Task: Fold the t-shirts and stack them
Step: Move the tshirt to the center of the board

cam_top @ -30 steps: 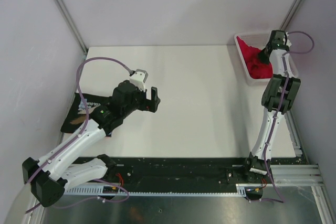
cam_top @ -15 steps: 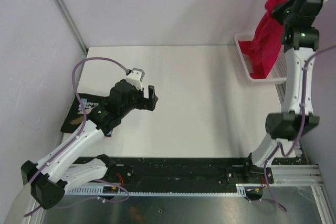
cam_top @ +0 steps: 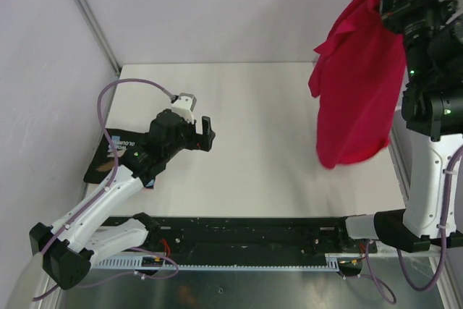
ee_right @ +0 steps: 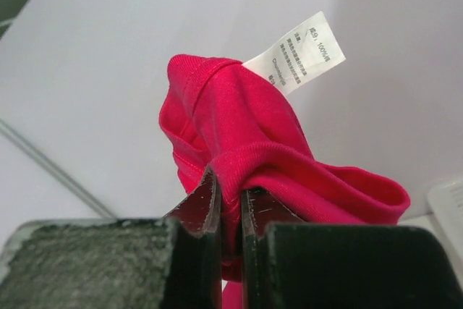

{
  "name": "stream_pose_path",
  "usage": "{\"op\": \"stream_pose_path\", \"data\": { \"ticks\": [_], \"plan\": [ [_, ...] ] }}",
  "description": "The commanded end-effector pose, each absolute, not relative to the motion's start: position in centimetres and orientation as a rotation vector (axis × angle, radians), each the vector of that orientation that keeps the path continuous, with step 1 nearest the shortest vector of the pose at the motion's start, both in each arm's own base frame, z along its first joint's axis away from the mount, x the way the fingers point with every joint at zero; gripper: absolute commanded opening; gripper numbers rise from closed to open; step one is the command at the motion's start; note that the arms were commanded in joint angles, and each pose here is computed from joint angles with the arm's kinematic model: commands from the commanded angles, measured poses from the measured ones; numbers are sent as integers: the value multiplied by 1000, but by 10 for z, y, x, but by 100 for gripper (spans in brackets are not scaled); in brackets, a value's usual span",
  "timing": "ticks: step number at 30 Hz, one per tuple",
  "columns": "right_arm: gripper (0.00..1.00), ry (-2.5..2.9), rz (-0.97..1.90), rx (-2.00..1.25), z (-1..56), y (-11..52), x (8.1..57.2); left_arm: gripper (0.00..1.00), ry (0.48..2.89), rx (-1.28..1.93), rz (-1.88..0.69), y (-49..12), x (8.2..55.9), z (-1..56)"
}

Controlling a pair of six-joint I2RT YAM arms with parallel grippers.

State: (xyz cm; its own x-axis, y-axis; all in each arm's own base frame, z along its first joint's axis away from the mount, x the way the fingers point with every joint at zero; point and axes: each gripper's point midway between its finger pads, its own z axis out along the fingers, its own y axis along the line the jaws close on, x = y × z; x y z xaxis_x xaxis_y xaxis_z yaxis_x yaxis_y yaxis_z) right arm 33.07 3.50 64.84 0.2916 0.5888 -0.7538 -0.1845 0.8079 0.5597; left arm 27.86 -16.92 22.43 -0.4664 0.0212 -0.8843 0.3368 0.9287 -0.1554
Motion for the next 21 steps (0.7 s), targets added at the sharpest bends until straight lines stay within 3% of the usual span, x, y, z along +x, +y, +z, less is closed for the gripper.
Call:
{"op": "stream_pose_path", "data": {
  "ticks": [1, 11, 12, 16, 19, 21],
  "plan": [
    [0, 1260, 608, 349, 616, 77, 363, 99, 2006, 255, -353, -165, 284, 228],
    [1, 1695, 690, 212, 439, 226, 456, 99, 2022, 255, -359, -166, 284, 223],
    [8, 1755, 695, 182, 418, 243, 464, 99, 2025, 256, -365, -166, 284, 222],
    [54, 2041, 672, 78, 334, 290, 482, 99, 2026, 259, -438, -174, 276, 223],
    [72, 2132, 599, 56, 306, 287, 475, 99, 2037, 254, -523, -180, 264, 220],
    [79, 2128, 580, 69, 301, 274, 466, 99, 2062, 262, -599, -189, 253, 213]
  ]
}}
